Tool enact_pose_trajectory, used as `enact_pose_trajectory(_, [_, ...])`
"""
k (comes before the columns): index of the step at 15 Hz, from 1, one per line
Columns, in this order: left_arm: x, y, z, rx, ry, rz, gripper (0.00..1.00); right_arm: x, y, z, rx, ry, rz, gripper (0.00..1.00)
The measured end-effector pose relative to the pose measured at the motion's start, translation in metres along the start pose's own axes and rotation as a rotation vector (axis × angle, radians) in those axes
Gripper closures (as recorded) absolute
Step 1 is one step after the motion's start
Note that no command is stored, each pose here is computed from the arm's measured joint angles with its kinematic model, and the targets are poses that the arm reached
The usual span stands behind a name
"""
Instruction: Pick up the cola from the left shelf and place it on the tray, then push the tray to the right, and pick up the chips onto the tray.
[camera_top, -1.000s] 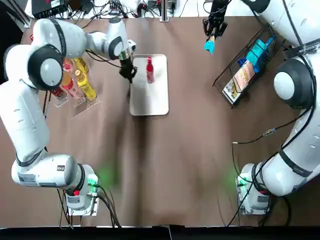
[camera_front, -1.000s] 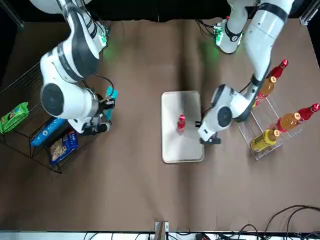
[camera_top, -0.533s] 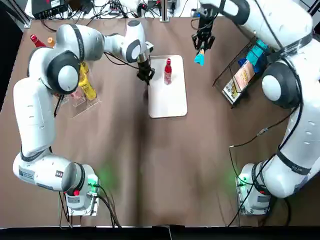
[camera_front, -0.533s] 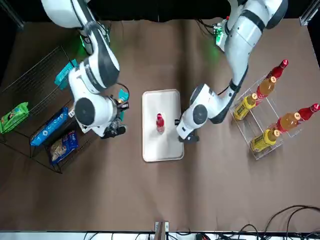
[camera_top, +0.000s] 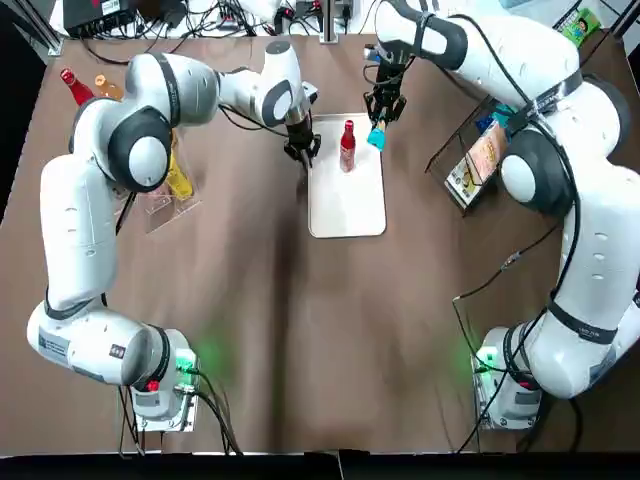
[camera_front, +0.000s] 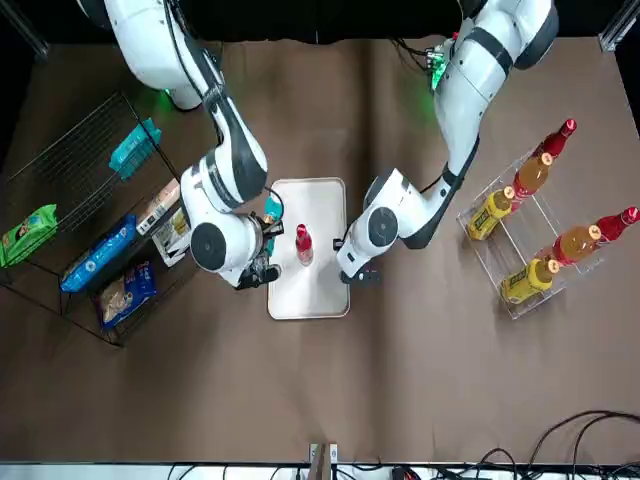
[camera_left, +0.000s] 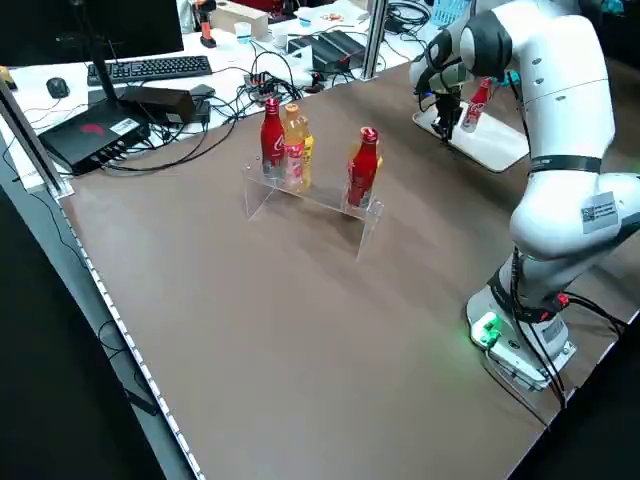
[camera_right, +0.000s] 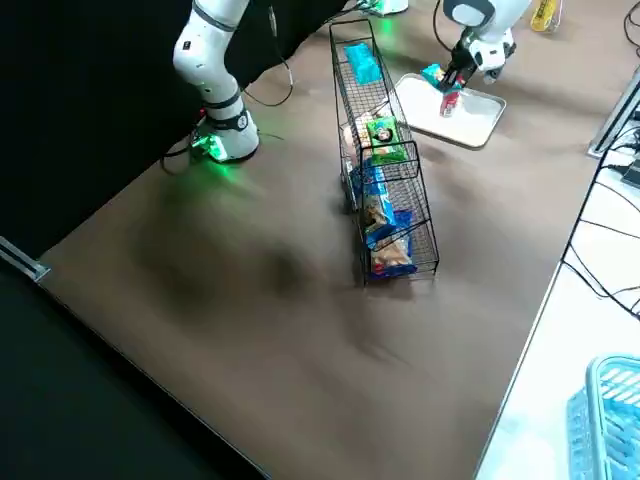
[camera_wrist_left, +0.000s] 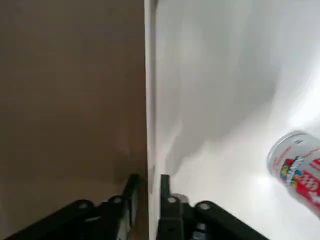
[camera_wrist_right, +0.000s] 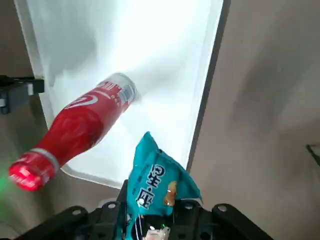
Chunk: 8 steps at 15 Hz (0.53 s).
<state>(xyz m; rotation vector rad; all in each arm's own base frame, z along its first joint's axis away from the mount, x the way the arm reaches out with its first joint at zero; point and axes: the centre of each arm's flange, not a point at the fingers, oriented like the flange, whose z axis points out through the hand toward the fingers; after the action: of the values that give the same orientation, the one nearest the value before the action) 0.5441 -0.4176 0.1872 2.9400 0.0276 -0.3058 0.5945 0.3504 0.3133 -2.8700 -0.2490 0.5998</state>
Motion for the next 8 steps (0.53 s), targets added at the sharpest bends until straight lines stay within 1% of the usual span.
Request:
enact_pose_trajectory(2, [0.012, -0.005, -0.020, -0.015, 0.030, -0.015, 0.59, 0.010, 0.005, 0.014, 0.004, 0.009, 0.006, 0.71])
enact_pose_trajectory(3, [0.020, -0.014, -0.038, -0.019, 0.046, -0.032, 0.50, 0.015, 0.006, 0.021, 0.003, 0.012, 0.009, 0.71])
enact_pose_trajectory(5, [0.034, -0.039, -0.083, -0.005, 0.060, -0.055, 0.33, 0.022, 0.008, 0.038, -0.001, 0.008, 0.013, 0.71])
enact_pose_trajectory(8, [0.041, -0.077, -0.164, 0.031, 0.095, -0.097, 0.06, 0.030, 0.010, 0.055, -0.004, 0.014, 0.018, 0.71])
